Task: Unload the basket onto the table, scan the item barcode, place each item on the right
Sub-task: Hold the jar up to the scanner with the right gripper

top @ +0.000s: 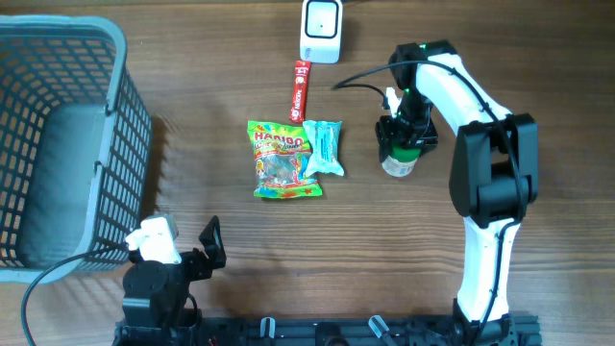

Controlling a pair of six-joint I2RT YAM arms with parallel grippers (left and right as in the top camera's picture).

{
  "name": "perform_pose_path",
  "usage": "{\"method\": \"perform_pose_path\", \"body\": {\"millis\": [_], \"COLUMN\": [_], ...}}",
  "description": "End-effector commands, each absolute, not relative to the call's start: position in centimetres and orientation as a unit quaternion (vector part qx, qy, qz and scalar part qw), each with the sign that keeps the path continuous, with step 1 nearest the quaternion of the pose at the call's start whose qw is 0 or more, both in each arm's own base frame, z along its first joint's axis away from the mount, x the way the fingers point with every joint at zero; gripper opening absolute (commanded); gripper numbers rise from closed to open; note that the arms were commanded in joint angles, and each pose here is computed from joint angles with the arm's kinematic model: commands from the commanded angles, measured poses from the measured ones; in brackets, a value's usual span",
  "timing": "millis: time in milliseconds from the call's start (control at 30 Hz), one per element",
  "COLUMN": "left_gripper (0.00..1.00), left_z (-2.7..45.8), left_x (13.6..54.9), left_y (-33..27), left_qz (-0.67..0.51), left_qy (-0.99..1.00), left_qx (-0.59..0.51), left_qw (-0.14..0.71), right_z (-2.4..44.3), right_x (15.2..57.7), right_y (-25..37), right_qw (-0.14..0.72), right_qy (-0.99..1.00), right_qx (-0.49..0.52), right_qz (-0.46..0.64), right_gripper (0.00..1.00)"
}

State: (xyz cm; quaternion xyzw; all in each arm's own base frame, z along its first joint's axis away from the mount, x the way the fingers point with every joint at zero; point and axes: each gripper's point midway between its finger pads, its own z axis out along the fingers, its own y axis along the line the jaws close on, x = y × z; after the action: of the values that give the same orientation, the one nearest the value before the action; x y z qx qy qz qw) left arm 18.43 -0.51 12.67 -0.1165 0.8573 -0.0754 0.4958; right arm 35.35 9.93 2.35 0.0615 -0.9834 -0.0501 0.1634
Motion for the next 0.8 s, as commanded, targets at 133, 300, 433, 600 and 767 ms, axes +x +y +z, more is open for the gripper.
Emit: {"method": "perform_pose_path", "body": {"millis": [133,300,433,600,767], "left_gripper": [1.00,1.00,1.00,1.00,1.00], "left_z": [12.6,12.6,12.6,12.6,12.6], "left_x": [18.5,18.5,18.5,18.5,18.5], "left_y": [-0.5,-0.5,-0.5,-0.5,-0.5], "left_qz": [-0.074,-0.074,-0.074,-0.074,-0.074], "left_qy": [0.856,0.856,0.856,0.856,0.856], "left_qx": [-0.115,-0.115,-0.115,-0.115,-0.115], "left_qw": [0.498,0.498,0.498,0.498,0.498], "right_z": [16.3,16.7,17.7,15.8,12.7], "right_x": [46.0,53.8,59.3,63.0,65.0], "right_y": [19.1,24.0,26.6,25.6,26.5], "right_qw": [-0.083,-0.275,-0.440,-0.567,-0.614], "right_qy": [-0.960,-0.928,-0.879,-0.813,-0.776], "right_qx": [0.104,0.149,0.114,0.069,0.061], "right_qz": [-0.245,-0.201,-0.140,-0.113,-0.130], "right_gripper": [0.54,0.55,0.55,0.60,0.60]}}
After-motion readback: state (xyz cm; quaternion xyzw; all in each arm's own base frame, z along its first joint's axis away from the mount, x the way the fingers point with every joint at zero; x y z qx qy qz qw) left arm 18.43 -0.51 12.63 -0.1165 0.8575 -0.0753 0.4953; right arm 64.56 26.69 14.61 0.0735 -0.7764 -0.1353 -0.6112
